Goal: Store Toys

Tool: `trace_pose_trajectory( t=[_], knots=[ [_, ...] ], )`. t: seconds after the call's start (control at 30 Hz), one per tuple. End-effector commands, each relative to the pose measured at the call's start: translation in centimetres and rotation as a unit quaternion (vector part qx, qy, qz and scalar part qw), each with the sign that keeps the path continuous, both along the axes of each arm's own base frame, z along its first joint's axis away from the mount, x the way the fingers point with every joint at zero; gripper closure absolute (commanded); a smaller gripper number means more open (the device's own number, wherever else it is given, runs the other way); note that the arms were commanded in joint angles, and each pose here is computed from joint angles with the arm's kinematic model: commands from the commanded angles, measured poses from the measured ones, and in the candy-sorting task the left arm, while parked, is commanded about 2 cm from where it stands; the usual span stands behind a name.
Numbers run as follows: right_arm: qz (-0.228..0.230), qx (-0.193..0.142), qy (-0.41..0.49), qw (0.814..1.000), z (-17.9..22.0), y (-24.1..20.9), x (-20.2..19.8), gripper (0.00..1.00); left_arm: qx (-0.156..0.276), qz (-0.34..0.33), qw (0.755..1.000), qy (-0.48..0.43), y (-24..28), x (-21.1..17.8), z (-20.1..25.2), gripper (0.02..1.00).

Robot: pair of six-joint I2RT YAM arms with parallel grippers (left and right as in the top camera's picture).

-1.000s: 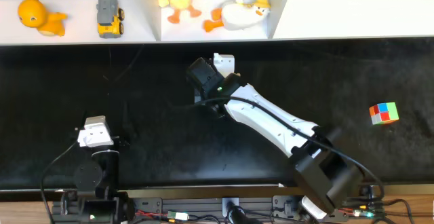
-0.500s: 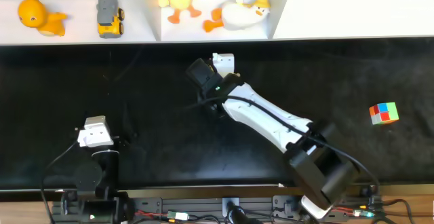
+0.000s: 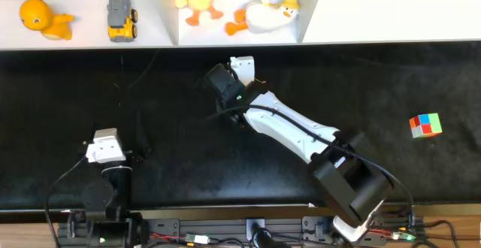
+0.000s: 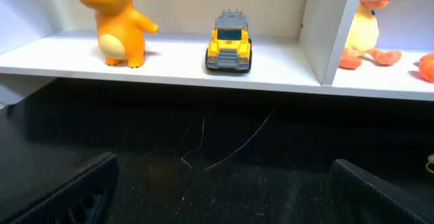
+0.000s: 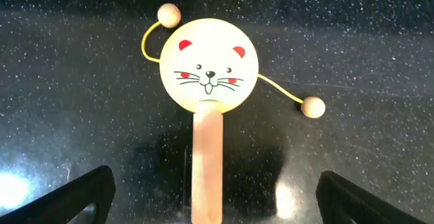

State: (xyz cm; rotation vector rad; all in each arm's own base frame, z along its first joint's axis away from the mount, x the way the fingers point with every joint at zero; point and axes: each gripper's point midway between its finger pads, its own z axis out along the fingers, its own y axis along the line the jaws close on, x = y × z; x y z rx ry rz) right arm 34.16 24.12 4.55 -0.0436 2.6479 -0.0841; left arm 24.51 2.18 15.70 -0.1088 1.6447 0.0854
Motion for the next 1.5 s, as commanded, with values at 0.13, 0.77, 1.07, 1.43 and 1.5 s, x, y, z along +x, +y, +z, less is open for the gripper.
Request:
trace_pose_trajectory(
  t=[0.13,0.77,1.07,1.43,1.5],
  knots=[
    [0.007,0.000,0.015,1.000,-1.4,0.7,0.4,0.036,0.011,-0.003,1.000,-0.002,-0.1,0.0,0.1,0.020],
    [0.009,0.003,0.022,1.000,-1.7,0.8,0.2,0.627,0.011,-0.003,1.000,-0.002,-0.1,0.0,0.1,0.023],
    [0.008,0.006,0.022,1.000,-1.7,0.9,0.2,0.801,0.011,-0.003,1.000,-0.002,-0.1,0.0,0.1,0.020],
    [0.011,0.019,0.018,1.000,-0.3,1.1,0.0,0.879,0.011,-0.003,1.000,-0.002,-0.1,0.0,0.1,0.020],
    [0.011,0.018,0.018,1.000,0.2,0.9,-0.1,0.884,0.011,-0.003,1.000,-0.002,-0.1,0.0,0.1,0.020]
  ],
)
